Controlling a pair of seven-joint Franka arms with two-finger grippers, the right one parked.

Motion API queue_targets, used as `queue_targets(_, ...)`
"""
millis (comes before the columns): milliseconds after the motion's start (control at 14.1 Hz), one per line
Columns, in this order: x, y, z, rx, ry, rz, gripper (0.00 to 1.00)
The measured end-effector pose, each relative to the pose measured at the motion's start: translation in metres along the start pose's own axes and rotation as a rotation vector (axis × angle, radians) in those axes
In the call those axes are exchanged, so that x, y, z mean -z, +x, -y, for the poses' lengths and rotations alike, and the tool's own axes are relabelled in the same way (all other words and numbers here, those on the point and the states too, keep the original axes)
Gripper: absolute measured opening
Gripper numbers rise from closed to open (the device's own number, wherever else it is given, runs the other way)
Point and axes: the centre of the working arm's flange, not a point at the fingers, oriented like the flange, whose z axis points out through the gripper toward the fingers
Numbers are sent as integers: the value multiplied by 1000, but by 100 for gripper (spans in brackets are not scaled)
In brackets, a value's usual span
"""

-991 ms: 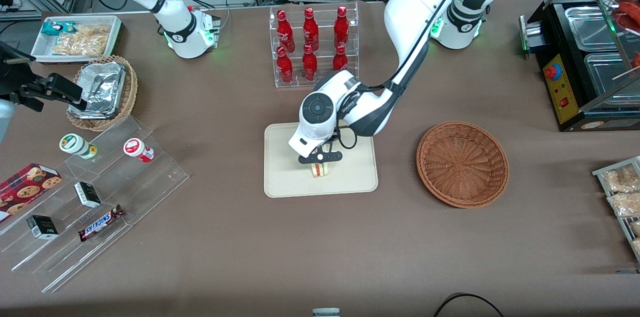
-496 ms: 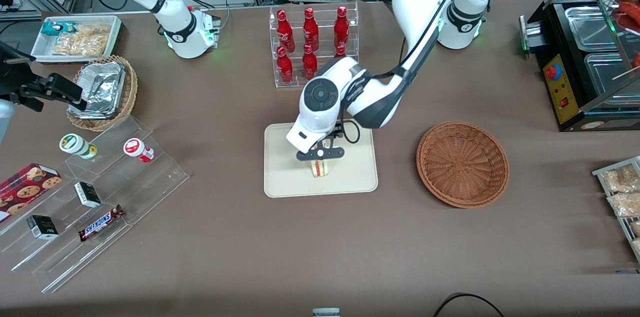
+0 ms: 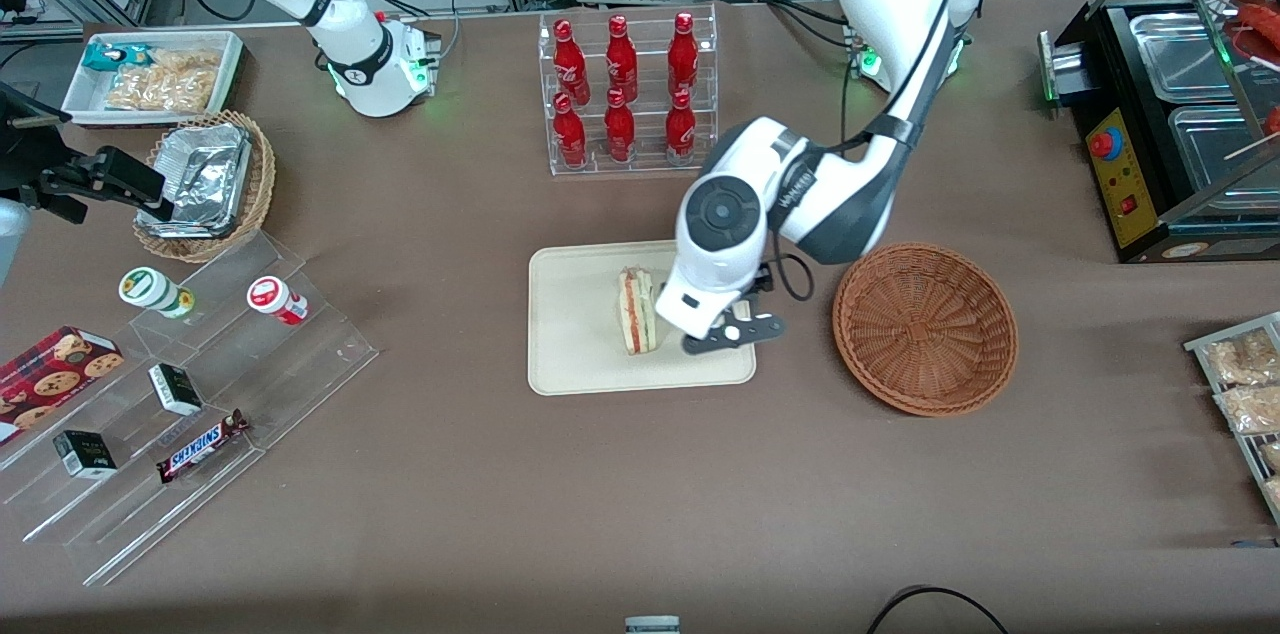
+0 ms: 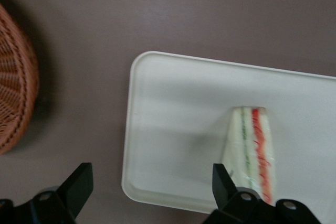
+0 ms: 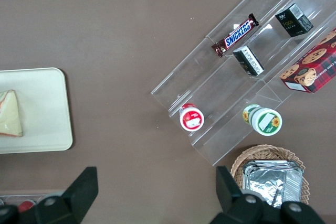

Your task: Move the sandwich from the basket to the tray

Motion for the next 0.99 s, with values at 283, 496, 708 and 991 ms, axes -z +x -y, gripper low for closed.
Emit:
queue_targets(283, 1, 21, 71, -54, 40, 5, 100)
queue_targets(496, 18, 32, 126, -88, 40, 5, 100)
queue_targets(708, 46, 36, 175, -122, 28, 21, 100)
queue_targets(991, 101, 34, 248, -159, -19, 81, 100)
